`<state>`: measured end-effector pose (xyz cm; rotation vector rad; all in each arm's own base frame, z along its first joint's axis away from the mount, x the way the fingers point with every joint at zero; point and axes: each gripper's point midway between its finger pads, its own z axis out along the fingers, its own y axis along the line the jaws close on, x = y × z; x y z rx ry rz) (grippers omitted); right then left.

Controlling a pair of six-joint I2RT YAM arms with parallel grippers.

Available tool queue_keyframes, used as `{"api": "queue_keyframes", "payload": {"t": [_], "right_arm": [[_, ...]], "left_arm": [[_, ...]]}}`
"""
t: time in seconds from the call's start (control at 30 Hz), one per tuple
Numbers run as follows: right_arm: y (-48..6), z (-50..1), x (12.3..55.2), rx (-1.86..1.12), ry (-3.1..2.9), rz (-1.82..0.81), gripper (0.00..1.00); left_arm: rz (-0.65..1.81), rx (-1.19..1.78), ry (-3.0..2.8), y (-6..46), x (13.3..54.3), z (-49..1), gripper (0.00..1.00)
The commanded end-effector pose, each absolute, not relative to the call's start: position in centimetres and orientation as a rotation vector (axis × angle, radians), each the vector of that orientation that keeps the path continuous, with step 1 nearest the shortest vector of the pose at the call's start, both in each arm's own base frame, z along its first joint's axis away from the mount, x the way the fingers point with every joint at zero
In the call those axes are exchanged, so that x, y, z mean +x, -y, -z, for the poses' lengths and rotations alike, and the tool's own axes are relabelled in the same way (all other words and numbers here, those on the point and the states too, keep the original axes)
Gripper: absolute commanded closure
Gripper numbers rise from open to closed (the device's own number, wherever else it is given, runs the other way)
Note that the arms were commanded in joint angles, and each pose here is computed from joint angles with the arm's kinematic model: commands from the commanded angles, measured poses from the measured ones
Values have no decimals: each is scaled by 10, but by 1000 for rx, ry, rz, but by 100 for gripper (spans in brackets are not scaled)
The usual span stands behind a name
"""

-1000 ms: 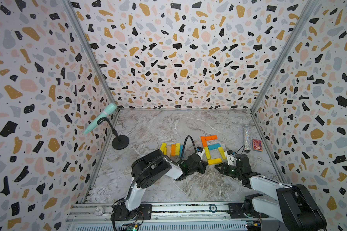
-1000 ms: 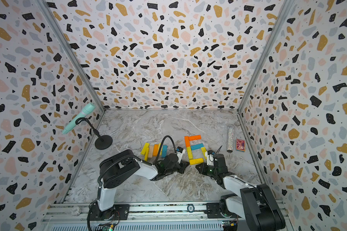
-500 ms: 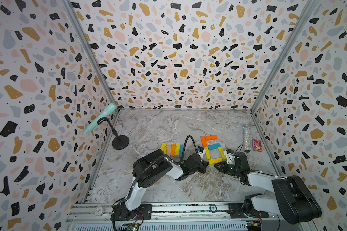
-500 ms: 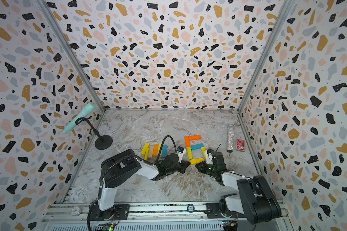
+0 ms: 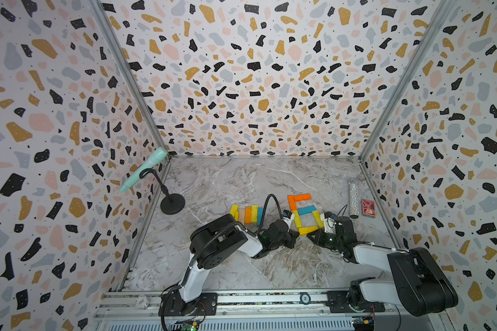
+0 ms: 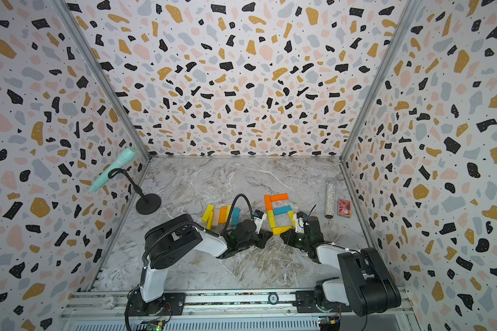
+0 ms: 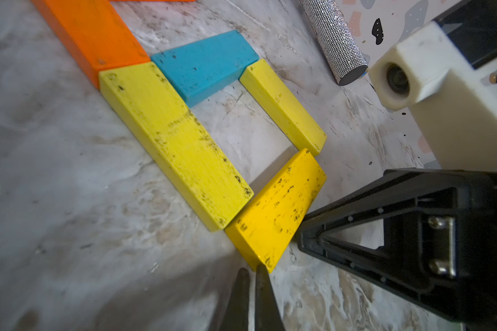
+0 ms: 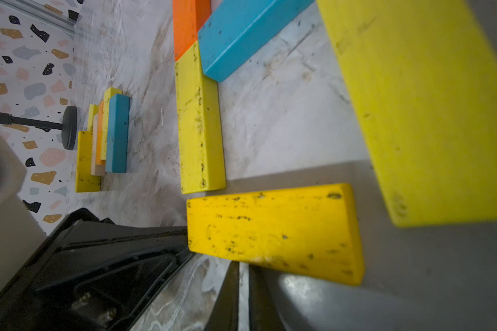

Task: Assemble the number 6 with building blocks
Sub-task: Assemble the building block at the center of the board, then adjust the building block at the center of the board.

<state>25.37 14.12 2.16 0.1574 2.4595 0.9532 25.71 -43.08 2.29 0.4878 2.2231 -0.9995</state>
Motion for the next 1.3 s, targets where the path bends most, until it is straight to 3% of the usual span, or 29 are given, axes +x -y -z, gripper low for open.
{"api": "queue_keyframes", "payload": {"t": [0.0,0.47,0.77,0.83,0.9,1.27], "right_arm": [[-139,-22,258,180,-2459,-935,89],[-137,-48,263,129,-2433,-905,88],[-84,-94,297,158,-2338,-789,82],[-78,-96,309,154,-2333,-758,77],[-75,-97,319,135,-2344,-730,66],[-70,-63,343,124,-2451,-670,50]], "left_arm": [[926,487,-2270,423,258,-4,100],[936,456,-2228,414,260,-33,100],[947,444,-2198,412,261,-44,100],[952,442,-2202,413,260,-40,100],[951,437,-2205,412,260,-37,100],[920,414,-2211,404,263,-34,100]]}}
